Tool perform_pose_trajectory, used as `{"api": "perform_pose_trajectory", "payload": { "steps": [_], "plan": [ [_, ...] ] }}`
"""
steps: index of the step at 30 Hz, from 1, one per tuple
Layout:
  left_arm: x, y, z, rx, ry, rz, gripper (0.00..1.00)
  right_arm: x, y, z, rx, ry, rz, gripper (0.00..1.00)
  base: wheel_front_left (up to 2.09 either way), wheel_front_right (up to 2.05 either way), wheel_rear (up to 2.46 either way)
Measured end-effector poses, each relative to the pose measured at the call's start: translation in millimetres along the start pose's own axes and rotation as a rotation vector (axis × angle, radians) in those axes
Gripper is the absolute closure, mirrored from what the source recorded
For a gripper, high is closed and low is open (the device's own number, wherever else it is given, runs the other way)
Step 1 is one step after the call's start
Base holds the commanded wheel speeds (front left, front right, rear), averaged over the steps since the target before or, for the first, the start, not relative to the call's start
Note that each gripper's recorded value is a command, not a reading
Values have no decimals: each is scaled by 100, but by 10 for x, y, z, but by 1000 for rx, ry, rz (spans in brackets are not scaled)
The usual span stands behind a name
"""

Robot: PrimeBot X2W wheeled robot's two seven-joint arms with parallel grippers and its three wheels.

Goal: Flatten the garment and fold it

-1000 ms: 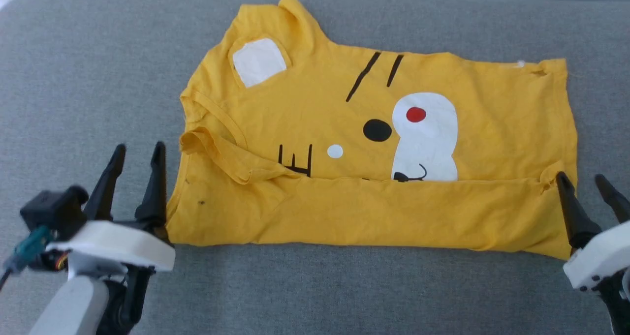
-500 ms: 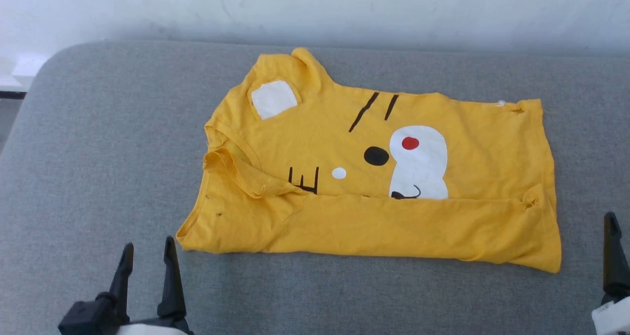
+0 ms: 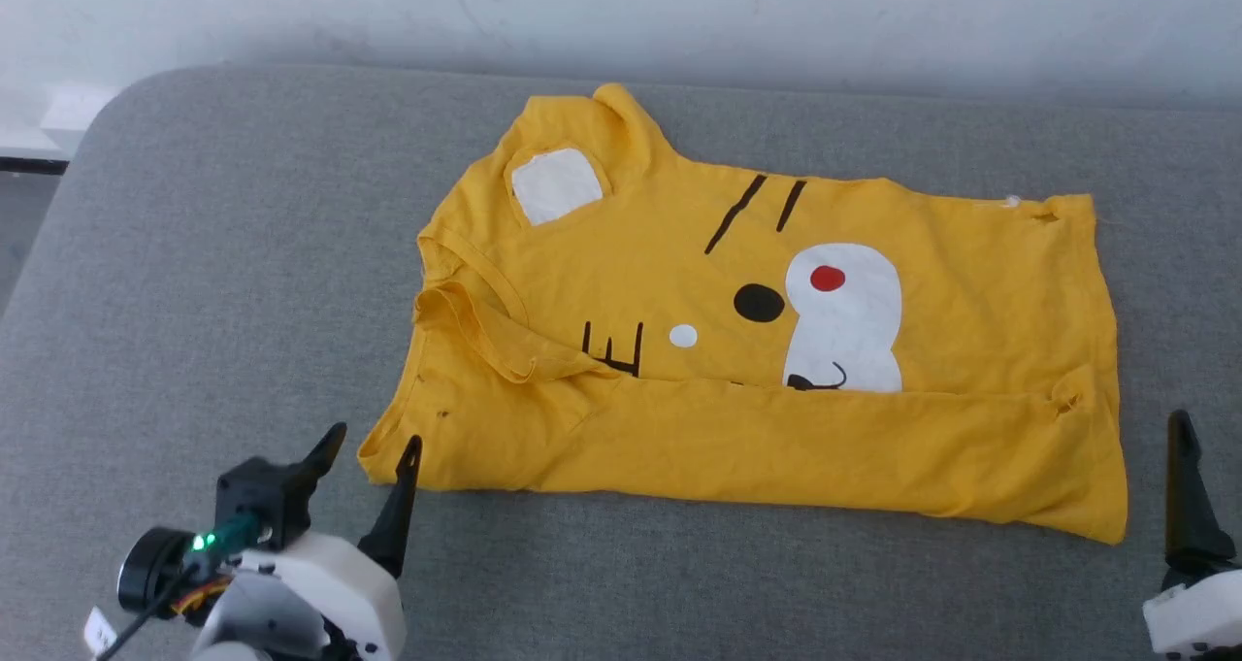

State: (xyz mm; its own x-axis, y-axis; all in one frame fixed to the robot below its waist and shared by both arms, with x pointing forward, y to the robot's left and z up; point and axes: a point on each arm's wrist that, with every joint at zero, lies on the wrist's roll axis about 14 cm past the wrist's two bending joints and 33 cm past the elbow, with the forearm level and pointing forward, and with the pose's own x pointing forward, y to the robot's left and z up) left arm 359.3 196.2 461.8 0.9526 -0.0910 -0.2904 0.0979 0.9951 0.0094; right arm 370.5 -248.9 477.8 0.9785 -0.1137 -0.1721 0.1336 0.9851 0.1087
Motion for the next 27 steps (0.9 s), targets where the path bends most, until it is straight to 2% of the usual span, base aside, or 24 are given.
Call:
{"api": "perform_pose_trajectory", "payload": {
  "steps": [6,14,18,24,25,26,27],
  "plan": [
    [195,68,-255,32,187,-39,0,59,34,-143,6,47,6,0,0,0,0],
    [354,-55,-425,-4,310,-112,0,85,-43,-306,2,106,-19,0,0,0,0],
    [347,-1,-613,-2,397,-96,0,101,-26,-348,3,123,-16,0,0,0,0],
    [406,77,-714,-54,442,-52,0,167,72,-318,-9,124,11,0,0,0,0],
    [413,82,-725,-57,447,-50,15,189,84,-285,-17,117,14,0,0,0,0],
    [420,83,-734,-63,452,-50,100,208,92,-246,-26,106,16,0,0,0,0],
    [430,94,-740,-74,458,-46,100,226,103,-211,-34,99,18,0,0,0,0]
  ]
}}
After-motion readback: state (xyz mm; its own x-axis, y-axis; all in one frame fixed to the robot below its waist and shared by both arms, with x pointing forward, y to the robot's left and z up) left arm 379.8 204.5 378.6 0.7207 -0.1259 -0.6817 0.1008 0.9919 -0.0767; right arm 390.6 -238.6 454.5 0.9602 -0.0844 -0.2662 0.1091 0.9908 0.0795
